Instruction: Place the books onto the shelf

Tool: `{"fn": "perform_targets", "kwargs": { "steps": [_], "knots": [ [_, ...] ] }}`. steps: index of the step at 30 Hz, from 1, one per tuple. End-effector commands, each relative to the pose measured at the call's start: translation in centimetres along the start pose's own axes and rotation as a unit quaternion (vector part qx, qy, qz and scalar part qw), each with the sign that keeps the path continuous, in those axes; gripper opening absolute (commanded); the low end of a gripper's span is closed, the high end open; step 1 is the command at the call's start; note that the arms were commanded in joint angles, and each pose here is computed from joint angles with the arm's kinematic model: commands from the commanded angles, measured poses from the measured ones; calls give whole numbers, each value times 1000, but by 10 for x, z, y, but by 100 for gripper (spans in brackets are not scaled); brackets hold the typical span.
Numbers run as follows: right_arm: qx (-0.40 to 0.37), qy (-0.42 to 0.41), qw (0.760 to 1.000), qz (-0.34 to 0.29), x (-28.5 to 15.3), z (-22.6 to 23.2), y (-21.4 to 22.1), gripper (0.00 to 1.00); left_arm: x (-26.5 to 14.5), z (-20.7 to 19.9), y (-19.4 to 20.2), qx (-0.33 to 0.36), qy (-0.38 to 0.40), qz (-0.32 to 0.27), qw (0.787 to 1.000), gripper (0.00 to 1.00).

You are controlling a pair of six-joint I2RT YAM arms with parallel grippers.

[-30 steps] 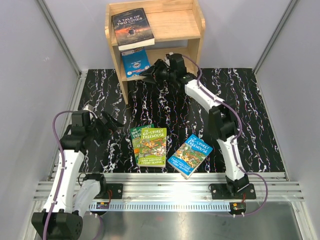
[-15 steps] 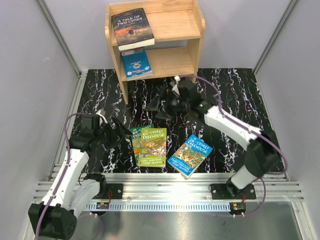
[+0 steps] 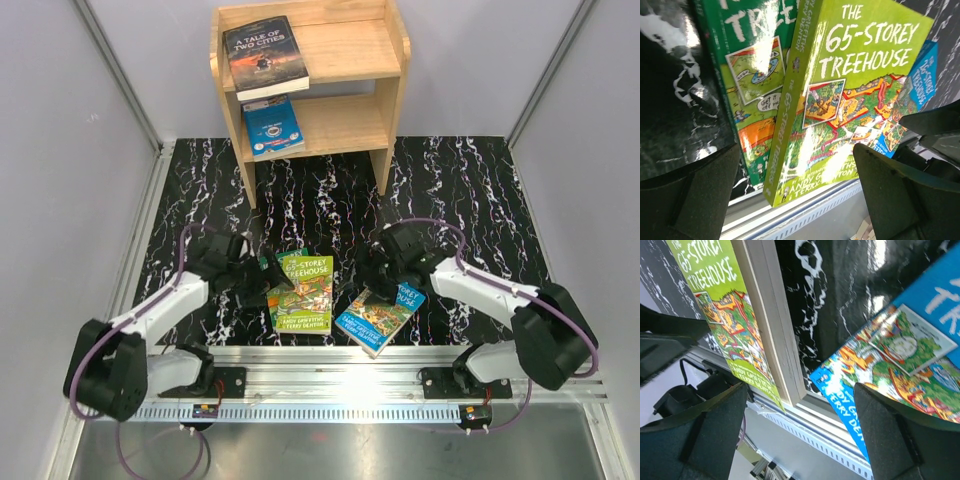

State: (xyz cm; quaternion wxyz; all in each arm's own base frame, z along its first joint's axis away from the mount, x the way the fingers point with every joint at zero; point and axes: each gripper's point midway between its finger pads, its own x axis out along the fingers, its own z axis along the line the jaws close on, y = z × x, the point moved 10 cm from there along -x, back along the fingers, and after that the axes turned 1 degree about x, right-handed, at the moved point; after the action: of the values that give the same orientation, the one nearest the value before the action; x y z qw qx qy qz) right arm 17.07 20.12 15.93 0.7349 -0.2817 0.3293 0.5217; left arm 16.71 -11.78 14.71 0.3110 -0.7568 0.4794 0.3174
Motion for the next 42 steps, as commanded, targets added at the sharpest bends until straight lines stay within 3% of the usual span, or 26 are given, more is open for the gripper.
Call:
{"fn": "perform_targets", "kwargs": {
  "steps": [1, 13, 17, 21, 24, 28, 30, 31, 37, 42],
  "knots": [
    [-22, -37, 999, -27, 9, 18, -14, 94, 11, -19, -14, 19, 27, -23, 999, 99],
    [-53, -35, 997, 33, 63, 17, -29, 92, 37, -24, -5, 25, 14, 15, 999, 99],
    [-61, -35, 996, 48, 72, 16, -31, 86, 42, -25, -3, 20, 15, 24, 999, 99],
    [-73, -37, 996, 47, 68, 22, -34, 68, 44, -23, -1, 14, 14, 29, 999, 99],
    [-84, -34, 995, 39, 59, 27, -35, 44, 45, -22, 1, 14, 14, 32, 999, 99],
    [-95, -29, 995, 26, 45, 32, -35, 28, 43, -22, 1, 14, 16, 31, 999, 99],
    [-97, -22, 995, 16, 36, 33, -34, 25, 42, -22, 2, 15, 17, 30, 999, 99],
    [-98, -20, 995, 13, 34, 32, -33, 17, 40, -23, 2, 15, 19, 28, 999, 99],
    [-106, -26, 994, -12, 7, 38, -29, 0, 33, -26, 3, 23, 25, 19, 999, 99],
    [-127, -41, 990, -48, -32, 59, -30, 0, 14, -29, 4, 39, 24, -5, 999, 99]
  ]
}}
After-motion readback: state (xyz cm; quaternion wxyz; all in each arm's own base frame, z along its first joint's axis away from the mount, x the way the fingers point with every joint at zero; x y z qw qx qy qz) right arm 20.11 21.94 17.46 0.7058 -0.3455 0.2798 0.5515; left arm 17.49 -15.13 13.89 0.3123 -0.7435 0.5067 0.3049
